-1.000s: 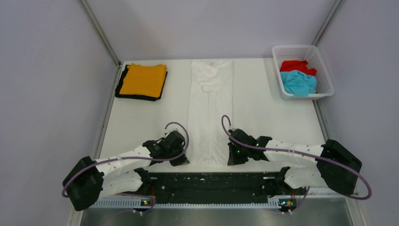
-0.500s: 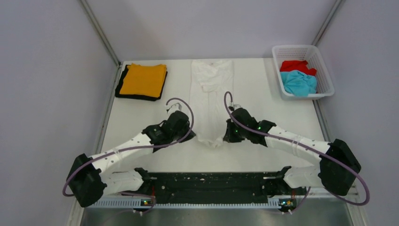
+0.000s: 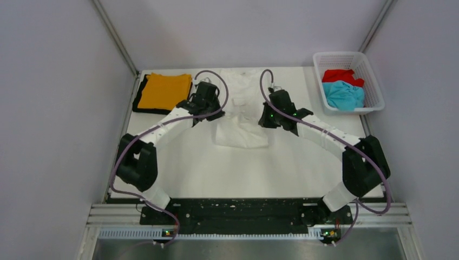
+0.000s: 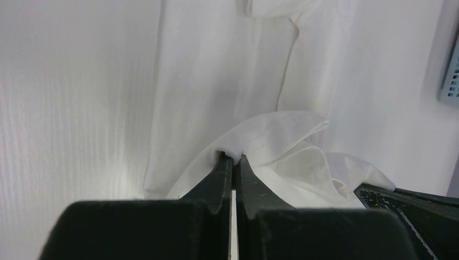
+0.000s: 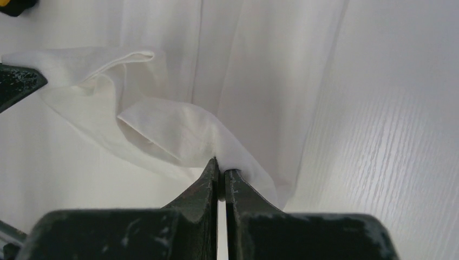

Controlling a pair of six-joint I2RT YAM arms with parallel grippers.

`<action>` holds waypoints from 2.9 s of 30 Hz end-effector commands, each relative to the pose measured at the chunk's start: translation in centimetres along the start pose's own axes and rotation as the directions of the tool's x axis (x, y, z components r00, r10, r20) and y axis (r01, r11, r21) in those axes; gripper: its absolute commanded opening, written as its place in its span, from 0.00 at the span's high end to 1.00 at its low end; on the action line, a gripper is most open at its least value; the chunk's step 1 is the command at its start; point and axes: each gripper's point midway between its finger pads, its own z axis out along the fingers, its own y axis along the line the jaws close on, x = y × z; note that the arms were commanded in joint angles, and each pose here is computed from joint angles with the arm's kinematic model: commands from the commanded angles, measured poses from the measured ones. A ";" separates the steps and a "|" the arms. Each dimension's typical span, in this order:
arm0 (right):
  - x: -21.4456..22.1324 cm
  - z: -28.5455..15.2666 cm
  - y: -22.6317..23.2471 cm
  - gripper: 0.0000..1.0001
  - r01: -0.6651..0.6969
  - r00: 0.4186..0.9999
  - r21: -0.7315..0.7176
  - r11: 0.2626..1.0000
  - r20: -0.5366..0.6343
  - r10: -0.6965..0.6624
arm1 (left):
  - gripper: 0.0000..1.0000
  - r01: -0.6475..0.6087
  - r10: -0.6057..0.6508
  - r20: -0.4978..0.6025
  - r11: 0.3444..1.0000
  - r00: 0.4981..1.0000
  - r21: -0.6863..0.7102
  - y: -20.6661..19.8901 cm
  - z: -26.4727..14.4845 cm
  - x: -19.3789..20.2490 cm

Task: Fold and stack the t-shirts
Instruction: Fold the folded rectangular tshirt in 1/3 of the way, then grab one side of the 2/3 rectangular tshirt with both arms

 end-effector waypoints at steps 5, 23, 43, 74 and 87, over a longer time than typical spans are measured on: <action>-5.6 3.9 -0.9 1.00 -0.014 0.997 -0.016 1.000 0.077 0.015 | 1.00 -0.082 0.083 -0.021 0.996 0.996 0.032 -0.8 3.7 -4.8; -8.1 9.7 -3.9 0.93 -0.032 0.996 0.032 0.999 0.089 0.029 | 0.77 -0.025 0.037 -0.150 0.996 0.988 0.083 0.6 10.3 -6.3; 4.0 2.4 -4.9 0.02 -0.154 0.985 -0.036 0.987 -0.079 0.150 | 0.01 0.064 -0.061 -0.276 0.998 0.959 -0.001 6.7 1.6 5.2; 8.1 4.8 -6.2 0.46 -0.258 0.957 0.015 0.966 -0.134 0.257 | 1.00 0.165 -0.169 -0.393 0.985 0.904 -0.046 8.7 6.6 10.2; 8.4 4.4 -7.5 1.00 -0.111 0.982 0.043 0.993 -0.149 0.116 | 1.00 0.187 -0.195 -0.375 0.981 0.906 -0.058 9.5 4.6 11.3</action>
